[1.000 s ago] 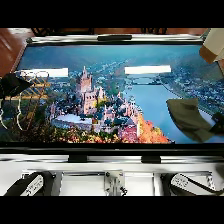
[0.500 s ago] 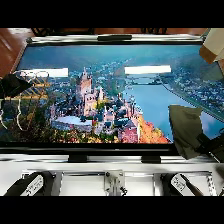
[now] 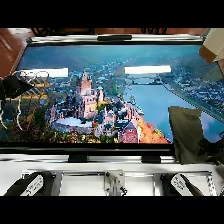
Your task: Fold the shirts.
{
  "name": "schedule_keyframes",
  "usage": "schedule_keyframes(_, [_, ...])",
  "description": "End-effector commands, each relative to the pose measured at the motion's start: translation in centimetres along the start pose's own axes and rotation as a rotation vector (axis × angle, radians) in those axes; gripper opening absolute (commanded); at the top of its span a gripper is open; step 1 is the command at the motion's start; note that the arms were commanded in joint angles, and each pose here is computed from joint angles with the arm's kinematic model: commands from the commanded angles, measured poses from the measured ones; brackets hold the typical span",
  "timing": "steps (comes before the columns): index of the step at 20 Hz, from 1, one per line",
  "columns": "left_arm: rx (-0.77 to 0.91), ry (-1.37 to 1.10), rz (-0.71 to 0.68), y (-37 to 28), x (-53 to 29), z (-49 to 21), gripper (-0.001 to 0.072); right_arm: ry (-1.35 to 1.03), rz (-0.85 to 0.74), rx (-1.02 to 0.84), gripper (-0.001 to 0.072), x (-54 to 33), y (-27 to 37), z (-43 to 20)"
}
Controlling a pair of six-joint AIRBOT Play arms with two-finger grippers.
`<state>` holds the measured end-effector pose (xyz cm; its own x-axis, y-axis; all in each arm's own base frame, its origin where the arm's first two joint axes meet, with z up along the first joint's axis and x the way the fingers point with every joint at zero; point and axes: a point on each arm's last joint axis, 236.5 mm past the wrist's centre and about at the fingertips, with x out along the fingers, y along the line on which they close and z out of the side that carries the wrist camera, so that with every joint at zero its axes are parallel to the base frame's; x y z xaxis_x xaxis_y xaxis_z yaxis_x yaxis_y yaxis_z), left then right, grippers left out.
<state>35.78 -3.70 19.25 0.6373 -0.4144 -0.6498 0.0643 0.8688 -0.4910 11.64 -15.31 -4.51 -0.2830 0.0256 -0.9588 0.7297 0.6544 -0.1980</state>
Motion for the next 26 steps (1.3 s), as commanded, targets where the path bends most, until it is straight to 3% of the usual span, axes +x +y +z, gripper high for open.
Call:
schedule_keyframes(1, [0.007,0.006,0.000,0.1,0.2,-0.1,0.0036,-0.071,-0.098,-0.037,0.0449,-4.3,-2.9,1.8])
schedule_keyframes(5, [0.074,0.053,0.052,1.5,1.9,-0.3,0.0034,-0.624,0.081,-0.074,0.0446,-19.2,0.2,11.0])
schedule_keyframes(7, [0.140,0.126,0.226,4.0,3.3,-0.4,0.0033,-0.954,0.213,-0.180,0.0374,-29.1,5.9,13.2])
schedule_keyframes(9, [0.241,0.182,0.417,5.8,4.5,0.4,0.0033,-1.074,0.307,-0.375,0.0375,-33.5,14.0,11.3])
schedule_keyframes(11, [0.347,0.276,0.523,5.9,6.4,0.0,0.0035,-0.943,0.344,-0.575,0.0416,-30.6,22.2,7.0])
schedule_keyframes(12, [0.377,0.325,0.522,5.3,7.8,-0.9,0.0042,-0.824,0.331,-0.645,0.0501,-27.5,25.5,4.8])
schedule_keyframes(13, [0.391,0.365,0.502,4.7,9.3,-2.0,0.0212,-0.700,0.314,-0.709,0.0505,-24.4,27.8,2.7])
schedule_keyframes(14, [0.359,0.404,0.489,4.2,10.8,-3.3,0.0643,-0.543,0.308,-0.775,0.0504,-21.1,29.7,0.1])
schedule_keyframes(15, [0.330,0.451,0.492,4.2,11.6,-4.7,0.0710,-0.389,0.319,-0.820,0.0505,-18.4,30.9,-2.5])
schedule_keyframes(17, [0.326,0.509,0.473,3.9,12.5,-6.4,0.0715,-0.197,0.336,-0.865,0.0504,-15.5,32.1,-5.5])
schedule_keyframes(26, [0.309,0.508,0.405,2.4,13.3,-7.0,0.0714,-0.199,0.349,-0.872,0.0504,-15.6,32.6,-6.1])
